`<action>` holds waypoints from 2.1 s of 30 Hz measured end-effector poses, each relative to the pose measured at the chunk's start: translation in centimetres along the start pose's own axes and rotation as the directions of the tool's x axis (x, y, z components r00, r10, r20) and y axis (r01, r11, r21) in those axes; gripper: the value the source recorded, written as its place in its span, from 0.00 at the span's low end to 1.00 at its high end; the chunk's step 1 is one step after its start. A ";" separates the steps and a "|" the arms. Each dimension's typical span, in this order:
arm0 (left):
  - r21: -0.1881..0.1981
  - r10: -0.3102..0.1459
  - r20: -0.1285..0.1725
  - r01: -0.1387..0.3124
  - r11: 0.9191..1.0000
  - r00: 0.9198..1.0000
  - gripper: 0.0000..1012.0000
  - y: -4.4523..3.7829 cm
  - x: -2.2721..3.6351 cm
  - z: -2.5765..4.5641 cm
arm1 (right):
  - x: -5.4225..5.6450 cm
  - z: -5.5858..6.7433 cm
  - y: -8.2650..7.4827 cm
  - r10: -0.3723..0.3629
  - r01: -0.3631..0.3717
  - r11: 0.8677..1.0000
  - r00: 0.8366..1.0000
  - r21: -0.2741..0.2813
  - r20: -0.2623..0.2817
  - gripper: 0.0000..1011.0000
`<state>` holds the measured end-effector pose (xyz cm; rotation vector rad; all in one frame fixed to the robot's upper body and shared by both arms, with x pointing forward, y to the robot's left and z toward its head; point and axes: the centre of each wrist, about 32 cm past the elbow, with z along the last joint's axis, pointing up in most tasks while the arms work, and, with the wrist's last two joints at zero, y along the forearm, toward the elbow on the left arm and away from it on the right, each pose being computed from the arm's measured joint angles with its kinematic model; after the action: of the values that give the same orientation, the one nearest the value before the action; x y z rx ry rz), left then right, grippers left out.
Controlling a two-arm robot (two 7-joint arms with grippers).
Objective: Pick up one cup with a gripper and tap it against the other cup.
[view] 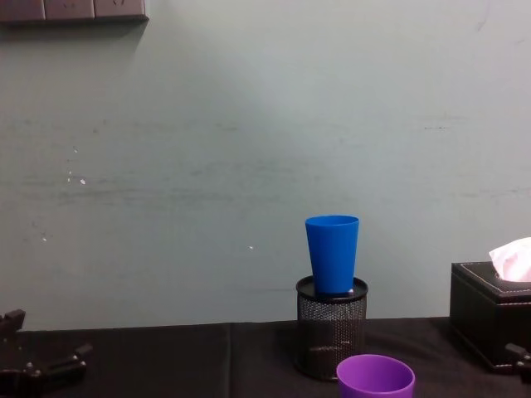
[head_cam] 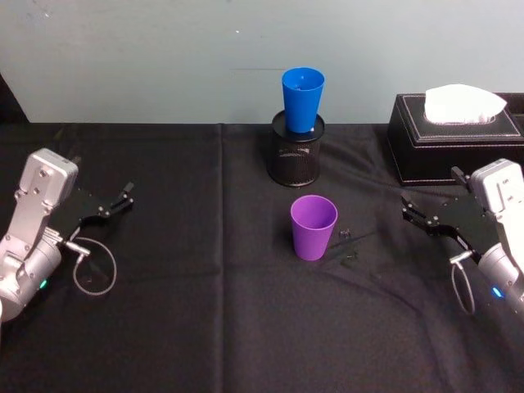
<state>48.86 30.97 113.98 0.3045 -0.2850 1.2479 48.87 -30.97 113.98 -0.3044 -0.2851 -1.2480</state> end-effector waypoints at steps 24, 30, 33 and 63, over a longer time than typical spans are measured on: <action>0.000 0.000 0.000 0.000 1.000 1.000 0.99 0.00 0.00 0.00 | -0.7 -0.6 -2.7 0.201 -0.193 0.979 0.970 0.066 -0.139 0.99; 0.000 0.000 0.000 0.000 1.000 1.000 0.99 0.00 0.00 0.00 | -1.7 -1.6 -3.4 0.325 -0.306 0.944 0.926 0.121 -0.190 0.99; 0.000 0.000 0.000 0.000 1.000 1.000 0.99 0.00 0.00 0.00 | -2.4 -1.9 -3.3 0.358 -0.337 0.932 0.911 0.133 -0.203 0.99; 0.000 0.000 0.000 0.000 1.000 1.000 0.99 0.00 0.00 0.00 | -5.3 -1.0 2.0 0.467 -0.438 0.884 0.849 0.164 -0.249 0.99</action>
<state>48.86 30.97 113.98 0.3045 -0.2851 1.2479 49.21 -26.08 110.91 -0.0919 -0.0218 -0.7883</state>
